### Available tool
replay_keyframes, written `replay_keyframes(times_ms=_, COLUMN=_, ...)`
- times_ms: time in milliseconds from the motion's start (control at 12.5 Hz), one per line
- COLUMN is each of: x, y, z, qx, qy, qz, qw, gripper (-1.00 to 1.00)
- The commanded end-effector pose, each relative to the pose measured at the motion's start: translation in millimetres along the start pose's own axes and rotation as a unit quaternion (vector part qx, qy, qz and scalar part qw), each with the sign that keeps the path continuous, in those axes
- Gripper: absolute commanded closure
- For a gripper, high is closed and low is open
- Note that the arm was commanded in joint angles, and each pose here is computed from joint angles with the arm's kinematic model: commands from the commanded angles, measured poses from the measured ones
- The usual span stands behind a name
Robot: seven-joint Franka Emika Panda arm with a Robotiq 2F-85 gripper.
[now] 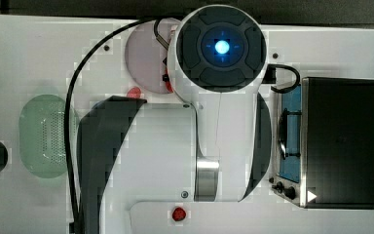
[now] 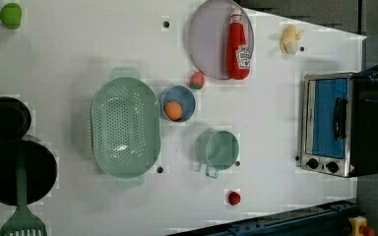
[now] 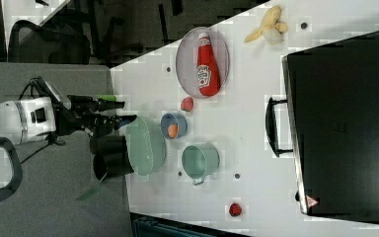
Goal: Pick ketchup from plate and place it on table.
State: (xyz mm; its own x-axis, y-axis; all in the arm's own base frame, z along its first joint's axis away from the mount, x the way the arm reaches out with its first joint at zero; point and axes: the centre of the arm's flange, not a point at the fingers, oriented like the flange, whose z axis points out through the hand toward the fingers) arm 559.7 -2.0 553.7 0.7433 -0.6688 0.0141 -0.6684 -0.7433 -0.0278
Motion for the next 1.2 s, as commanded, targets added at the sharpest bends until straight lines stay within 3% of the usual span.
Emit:
replay_keyframes(times_ms=80, x=-44.2, y=50.6, z=-29.8, qx=-0.024, qy=-0.017, qz=0.029, qw=0.999, gripper=-0.57)
replay_keyframes(times_ms=240, x=-41.4, y=50.9, z=-24.4, qx=-0.028, qy=-0.023, qz=0.031, qw=0.999, gripper=-0.99)
replay_keyframes(times_ms=640, x=-33.9, y=42.6, z=-15.5, qx=-0.021, qy=-0.015, qz=0.024, qw=0.999, gripper=-1.00)
replay_keyframes(times_ms=1040, x=-19.7, y=12.7, z=44.5, qx=-0.039, qy=-0.043, qz=-0.011, qw=0.998, gripper=-1.00)
replay_keyframes(times_ms=1200, x=-9.8, y=-3.2, z=68.2, qx=-0.029, qy=-0.038, qz=-0.045, qw=0.998, gripper=-1.00)
